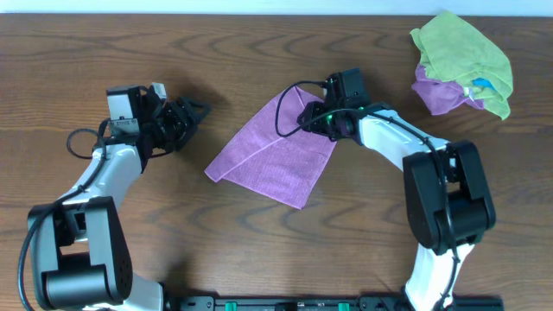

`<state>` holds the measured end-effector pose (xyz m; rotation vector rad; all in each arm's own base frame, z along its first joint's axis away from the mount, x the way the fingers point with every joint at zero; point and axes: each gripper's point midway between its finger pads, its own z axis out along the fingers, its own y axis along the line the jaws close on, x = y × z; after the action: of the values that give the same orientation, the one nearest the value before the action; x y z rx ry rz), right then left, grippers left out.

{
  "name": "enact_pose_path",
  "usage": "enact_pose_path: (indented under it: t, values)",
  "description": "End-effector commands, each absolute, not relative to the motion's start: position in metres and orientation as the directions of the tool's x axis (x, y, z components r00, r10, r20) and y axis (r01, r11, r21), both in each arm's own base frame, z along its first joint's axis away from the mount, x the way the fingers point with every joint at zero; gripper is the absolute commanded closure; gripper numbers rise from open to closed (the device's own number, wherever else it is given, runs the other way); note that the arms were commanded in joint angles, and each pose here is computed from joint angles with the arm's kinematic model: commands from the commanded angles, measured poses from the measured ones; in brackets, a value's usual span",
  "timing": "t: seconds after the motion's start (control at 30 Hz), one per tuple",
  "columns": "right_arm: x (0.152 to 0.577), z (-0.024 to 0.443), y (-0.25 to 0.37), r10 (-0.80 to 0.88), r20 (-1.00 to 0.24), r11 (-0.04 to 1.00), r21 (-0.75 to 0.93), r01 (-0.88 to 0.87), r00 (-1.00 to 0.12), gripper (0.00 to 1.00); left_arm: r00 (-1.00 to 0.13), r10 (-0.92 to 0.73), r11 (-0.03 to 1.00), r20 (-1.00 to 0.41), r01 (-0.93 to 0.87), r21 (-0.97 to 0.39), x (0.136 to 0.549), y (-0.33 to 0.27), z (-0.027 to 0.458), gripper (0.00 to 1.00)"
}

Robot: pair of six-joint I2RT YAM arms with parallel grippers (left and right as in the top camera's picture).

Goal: Fold the cloth

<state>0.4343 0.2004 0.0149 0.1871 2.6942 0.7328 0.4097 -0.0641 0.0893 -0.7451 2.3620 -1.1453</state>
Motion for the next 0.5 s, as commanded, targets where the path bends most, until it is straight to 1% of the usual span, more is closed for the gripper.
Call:
enact_pose_path:
  t: [0.0,0.13,0.27,0.47]
  values:
    - [0.430,0.005,0.205,0.221,-0.261,0.854,0.518,0.057,-0.940,0.53,-0.774,-0.610,0.531,-0.173,-0.236,-0.814,0.414,-0.059,0.102,0.28]
    - [0.435,0.007,0.207,0.222,-0.280,0.850,0.524,0.045,-0.934,0.58,-0.770,-0.613,0.531,-0.178,-0.235,-0.814,0.415,-0.054,0.103,0.28]
    - [0.438,0.007,0.207,0.228,-0.292,0.850,0.525,0.044,-0.929,0.58,-0.767,-0.617,0.530,-0.175,-0.240,-0.813,0.414,-0.051,0.102,0.28]
    - [0.436,-0.005,0.208,0.239,-0.262,0.846,0.530,0.068,-0.935,0.61,-0.766,-0.618,0.530,-0.175,-0.241,-0.813,0.414,-0.050,0.102,0.28]
